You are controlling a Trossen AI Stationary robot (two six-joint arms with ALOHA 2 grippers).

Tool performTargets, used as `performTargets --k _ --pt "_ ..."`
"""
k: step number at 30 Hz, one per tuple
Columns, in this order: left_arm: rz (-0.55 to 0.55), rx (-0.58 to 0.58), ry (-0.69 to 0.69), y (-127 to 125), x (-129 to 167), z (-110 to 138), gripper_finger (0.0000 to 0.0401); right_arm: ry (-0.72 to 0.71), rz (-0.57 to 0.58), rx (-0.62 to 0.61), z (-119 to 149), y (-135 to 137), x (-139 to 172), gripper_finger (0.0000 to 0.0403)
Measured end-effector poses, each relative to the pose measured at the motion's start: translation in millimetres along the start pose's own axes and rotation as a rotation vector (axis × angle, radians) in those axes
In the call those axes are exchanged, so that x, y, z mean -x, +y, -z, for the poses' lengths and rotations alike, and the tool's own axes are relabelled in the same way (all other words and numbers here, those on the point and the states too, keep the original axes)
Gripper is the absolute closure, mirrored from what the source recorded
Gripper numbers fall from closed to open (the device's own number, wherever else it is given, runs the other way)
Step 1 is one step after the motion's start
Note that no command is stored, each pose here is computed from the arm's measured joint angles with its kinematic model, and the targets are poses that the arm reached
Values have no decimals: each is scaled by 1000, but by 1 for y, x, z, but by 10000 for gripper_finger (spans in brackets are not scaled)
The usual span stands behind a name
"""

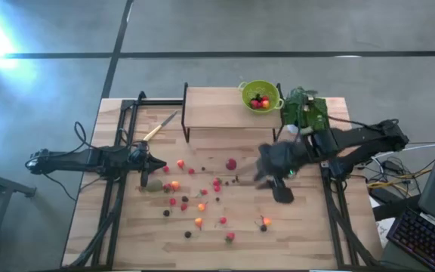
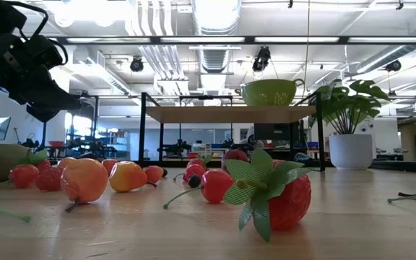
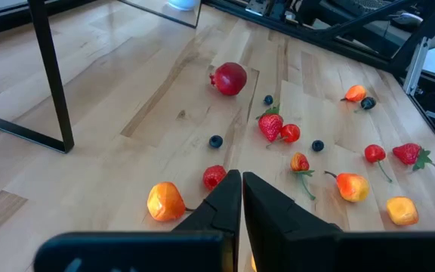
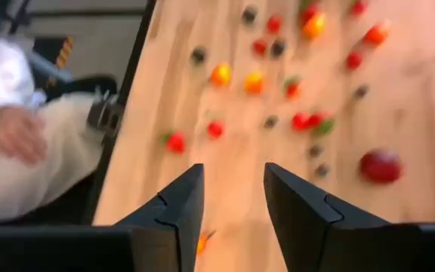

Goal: Build produce basket
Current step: Put the black cherry into the green basket

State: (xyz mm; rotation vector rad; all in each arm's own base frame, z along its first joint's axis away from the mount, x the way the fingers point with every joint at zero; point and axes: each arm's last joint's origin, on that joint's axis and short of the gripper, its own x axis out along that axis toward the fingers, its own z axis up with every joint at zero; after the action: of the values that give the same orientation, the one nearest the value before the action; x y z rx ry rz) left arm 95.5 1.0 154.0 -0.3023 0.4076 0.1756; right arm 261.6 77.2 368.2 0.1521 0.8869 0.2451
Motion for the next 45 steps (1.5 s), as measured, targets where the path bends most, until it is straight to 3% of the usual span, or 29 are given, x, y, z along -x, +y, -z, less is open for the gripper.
performTargets --k 12,20,34,40,45 --pt "0 0 0 0 0 0 380 158 5 -132 50 52 -30 304" --pt "0 0 0 0 0 0 380 160 42 -119 76 71 -64 316" --pt "0 0 0 0 0 0 380 388 166 -56 97 76 -166 281" --pt "0 0 0 0 0 0 380 454 131 -19 95 85 -192 267" --pt "0 0 0 0 0 0 380 510 170 15 94 85 -200 258"
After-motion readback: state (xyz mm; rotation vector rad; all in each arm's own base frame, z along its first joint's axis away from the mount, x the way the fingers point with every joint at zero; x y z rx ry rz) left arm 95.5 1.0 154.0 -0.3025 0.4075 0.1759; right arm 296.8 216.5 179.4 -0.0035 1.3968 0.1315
